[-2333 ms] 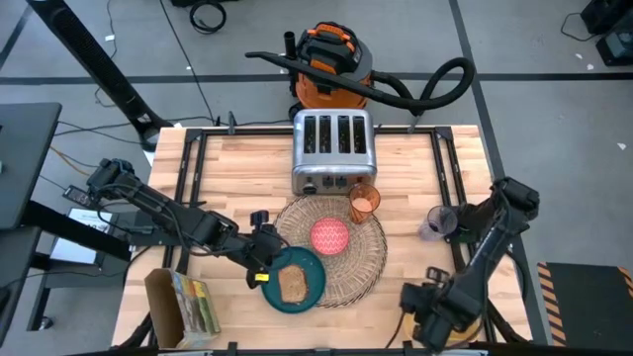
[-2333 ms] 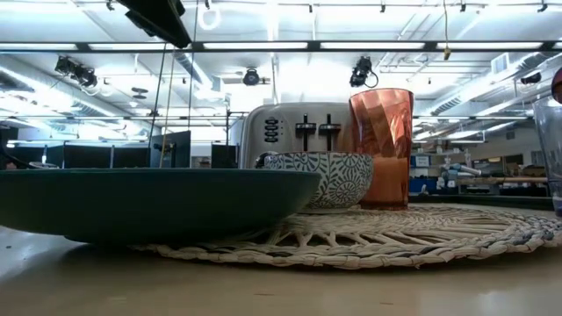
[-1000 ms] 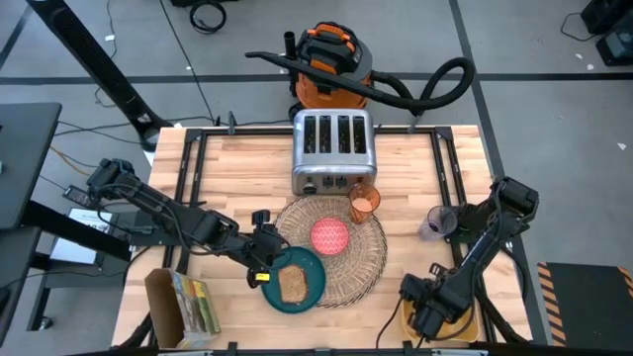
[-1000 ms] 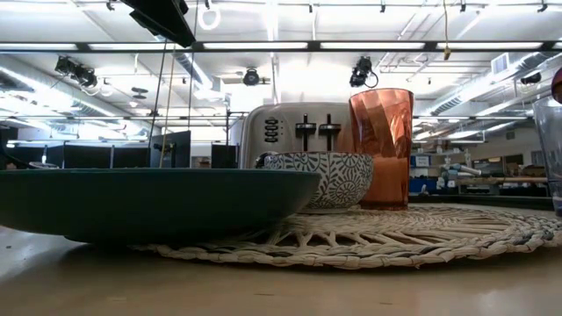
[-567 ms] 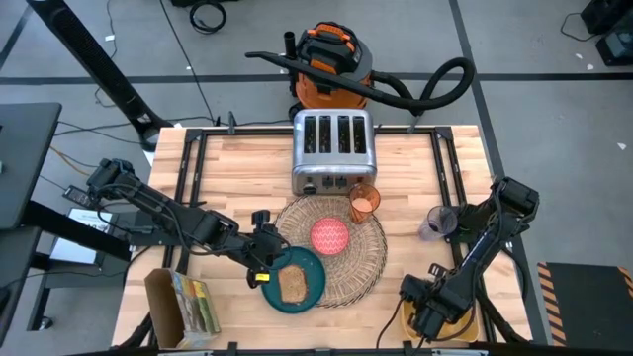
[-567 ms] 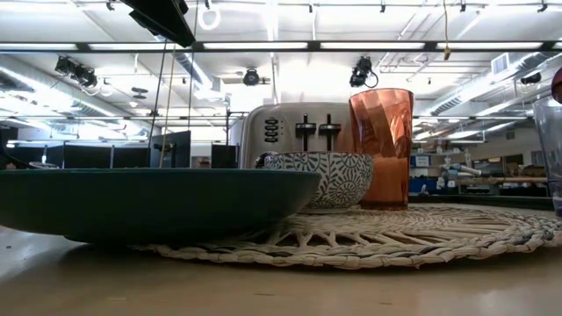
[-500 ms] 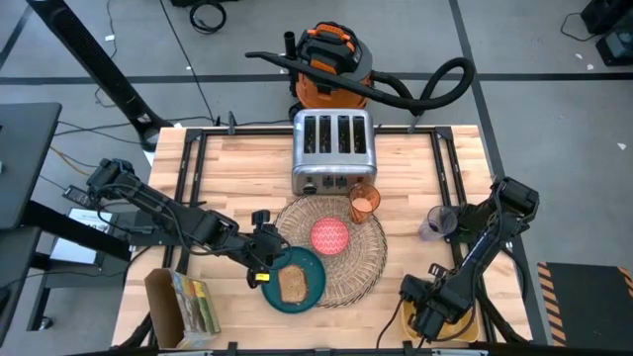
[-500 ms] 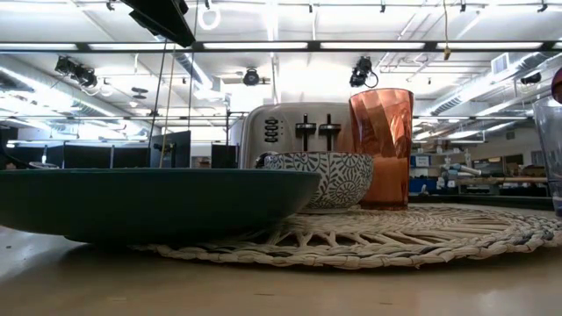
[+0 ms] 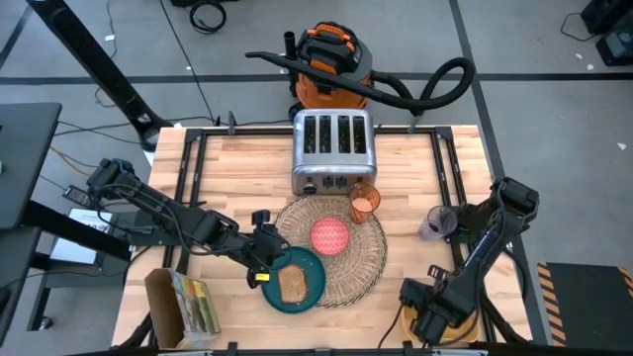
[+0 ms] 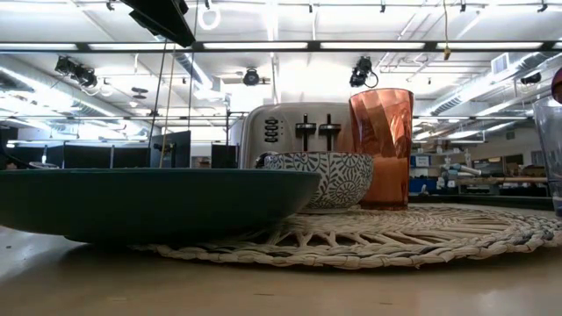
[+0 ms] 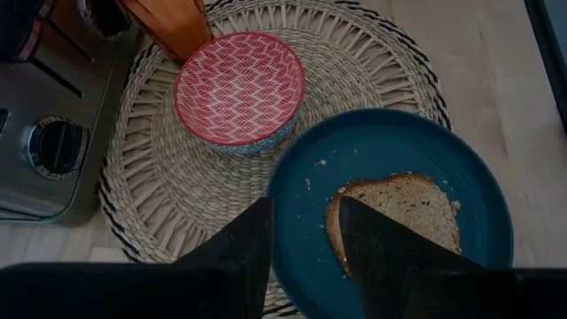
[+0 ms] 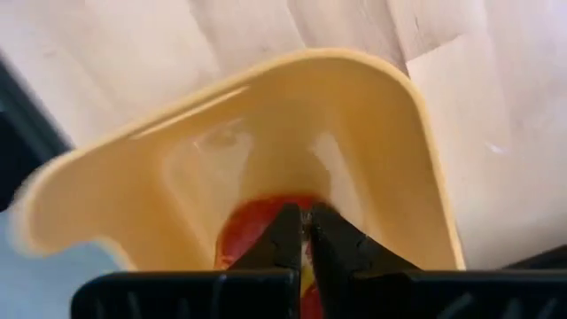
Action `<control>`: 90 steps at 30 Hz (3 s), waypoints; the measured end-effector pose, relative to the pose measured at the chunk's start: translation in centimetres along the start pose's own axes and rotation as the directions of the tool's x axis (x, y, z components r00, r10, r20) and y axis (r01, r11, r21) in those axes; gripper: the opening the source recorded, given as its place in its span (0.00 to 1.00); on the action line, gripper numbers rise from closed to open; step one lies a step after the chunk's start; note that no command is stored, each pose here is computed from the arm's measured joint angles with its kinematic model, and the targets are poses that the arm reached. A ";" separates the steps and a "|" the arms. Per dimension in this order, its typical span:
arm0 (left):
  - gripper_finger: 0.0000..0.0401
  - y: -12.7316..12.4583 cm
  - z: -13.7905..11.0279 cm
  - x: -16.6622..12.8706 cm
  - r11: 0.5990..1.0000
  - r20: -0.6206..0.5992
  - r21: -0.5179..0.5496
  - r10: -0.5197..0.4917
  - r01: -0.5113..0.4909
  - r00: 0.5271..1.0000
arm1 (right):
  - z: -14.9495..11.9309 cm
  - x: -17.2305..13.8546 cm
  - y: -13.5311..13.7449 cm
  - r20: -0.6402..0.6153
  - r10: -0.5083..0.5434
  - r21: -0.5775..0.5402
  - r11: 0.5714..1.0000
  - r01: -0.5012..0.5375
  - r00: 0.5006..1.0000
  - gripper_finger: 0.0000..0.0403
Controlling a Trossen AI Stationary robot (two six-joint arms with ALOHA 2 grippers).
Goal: Arrange a breakfast setting
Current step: Put the red apple on the brown placemat to the top left of the red patterned bowl, then put the blue spoon on the brown placemat to the right of the red patterned bowl
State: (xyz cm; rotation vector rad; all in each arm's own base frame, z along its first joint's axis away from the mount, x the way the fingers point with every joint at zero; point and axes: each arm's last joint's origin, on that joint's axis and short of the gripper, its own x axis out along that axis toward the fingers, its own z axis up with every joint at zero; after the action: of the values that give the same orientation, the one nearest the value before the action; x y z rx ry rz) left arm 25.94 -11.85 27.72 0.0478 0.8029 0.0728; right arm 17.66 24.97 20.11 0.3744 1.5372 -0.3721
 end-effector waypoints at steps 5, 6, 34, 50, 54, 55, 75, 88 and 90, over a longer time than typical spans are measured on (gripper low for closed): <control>0.35 0.0 0.0 0.0 1.000 -0.001 0.000 0.000 0.000 1.000 | 0.2 -3.3 0.9 0.017 0.037 -0.063 0.997 -0.036 0.999 0.03; 0.35 0.0 0.0 0.0 1.000 -0.001 0.001 0.000 0.000 1.000 | 0.2 -4.0 1.0 0.026 0.046 -0.071 0.997 -0.044 0.999 0.03; 0.35 3.2 -1.1 -6.8 0.999 0.023 0.040 -0.012 0.011 1.000 | 12.5 -13.7 0.5 0.629 0.145 -0.336 0.937 0.098 0.764 0.04; 0.35 4.6 -2.9 -7.7 0.994 -0.112 0.028 0.104 -0.101 0.988 | 25.8 -12.2 -4.1 0.755 0.075 -0.215 0.967 0.137 0.651 0.04; 0.35 4.6 -2.9 -7.7 0.994 -0.116 0.030 0.105 -0.102 0.988 | 28.9 -10.4 -5.3 0.749 0.052 -0.179 0.976 0.126 0.660 0.04; 0.35 4.7 -3.0 -7.7 0.994 -0.118 0.030 0.106 -0.103 0.987 | 29.7 -10.0 -5.6 0.755 0.051 -0.167 0.979 0.117 0.654 0.04; 0.35 4.6 -3.1 -7.8 0.995 -0.128 0.016 0.102 -0.101 0.987 | 36.7 -0.2 -7.7 0.682 -0.052 -0.037 0.994 0.105 0.730 0.04; 0.35 4.2 -3.2 -7.9 0.996 -0.125 0.008 0.092 -0.092 0.988 | 36.5 -0.4 -7.6 0.685 -0.056 -0.035 0.993 0.110 0.727 0.26; 0.35 4.2 -3.2 -7.9 0.996 -0.125 0.007 0.092 -0.092 0.988 | 36.4 -0.9 -7.6 0.692 -0.053 -0.034 0.994 0.106 0.720 0.29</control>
State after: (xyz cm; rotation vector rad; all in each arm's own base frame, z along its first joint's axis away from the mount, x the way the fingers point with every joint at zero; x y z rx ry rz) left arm 17.96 -8.23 31.47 0.0826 0.9264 0.1639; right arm 46.51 1.52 21.04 0.0815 0.8173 -0.4590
